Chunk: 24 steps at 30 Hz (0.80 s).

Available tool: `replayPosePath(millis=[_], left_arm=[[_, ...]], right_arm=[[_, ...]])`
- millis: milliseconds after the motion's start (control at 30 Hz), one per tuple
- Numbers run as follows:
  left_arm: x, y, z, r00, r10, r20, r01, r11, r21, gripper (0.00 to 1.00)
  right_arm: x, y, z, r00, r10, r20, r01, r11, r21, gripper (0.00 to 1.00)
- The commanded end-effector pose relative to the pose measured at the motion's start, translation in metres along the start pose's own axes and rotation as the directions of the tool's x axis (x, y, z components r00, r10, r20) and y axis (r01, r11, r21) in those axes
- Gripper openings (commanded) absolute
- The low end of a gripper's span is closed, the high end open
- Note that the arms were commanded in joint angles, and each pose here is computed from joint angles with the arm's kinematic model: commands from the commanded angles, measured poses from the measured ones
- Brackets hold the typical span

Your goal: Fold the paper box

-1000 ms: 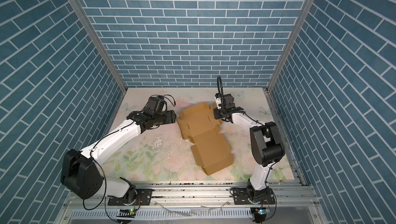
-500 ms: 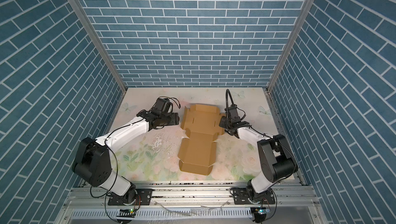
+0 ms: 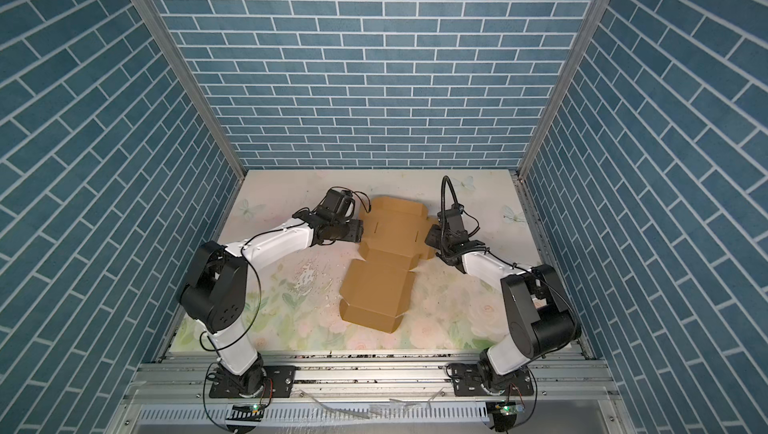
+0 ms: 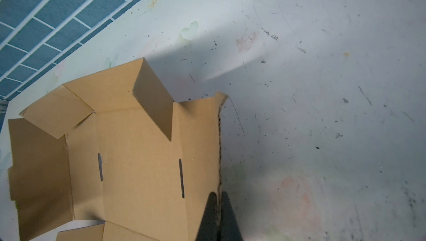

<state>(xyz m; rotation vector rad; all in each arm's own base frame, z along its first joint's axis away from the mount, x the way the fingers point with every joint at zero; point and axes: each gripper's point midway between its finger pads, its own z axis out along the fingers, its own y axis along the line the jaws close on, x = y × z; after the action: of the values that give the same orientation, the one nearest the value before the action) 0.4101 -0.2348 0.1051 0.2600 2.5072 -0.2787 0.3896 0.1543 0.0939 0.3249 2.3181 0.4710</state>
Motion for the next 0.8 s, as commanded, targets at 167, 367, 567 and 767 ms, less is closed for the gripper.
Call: replayPosePath(millis=[167,367,567,767], left_arm=[[-0.018,-0.001,0.029,0.994,0.109,-0.011,-0.109,0.994,0.001,0.60],[-0.019,0.009,0.043,0.995,0.093,-0.019,-0.093,0.996,-0.017,0.50],[-0.022,0.006,0.047,0.995,0.096,-0.004,-0.096,0.995,0.007,0.15],[-0.027,0.003,0.043,0.993,0.103,0.055,-0.104,0.994,0.027,0.02]], right_arm=[[-0.004,0.014,-0.004,1.000,0.000,0.014,0.001,0.998,-0.067,0.00],[-0.003,0.016,-0.005,1.000,-0.017,0.018,0.019,0.996,-0.085,0.00],[-0.002,0.018,-0.005,0.999,-0.020,0.027,0.023,0.994,-0.104,0.00],[0.001,0.016,-0.004,0.999,-0.038,0.027,0.041,0.994,-0.105,0.00]])
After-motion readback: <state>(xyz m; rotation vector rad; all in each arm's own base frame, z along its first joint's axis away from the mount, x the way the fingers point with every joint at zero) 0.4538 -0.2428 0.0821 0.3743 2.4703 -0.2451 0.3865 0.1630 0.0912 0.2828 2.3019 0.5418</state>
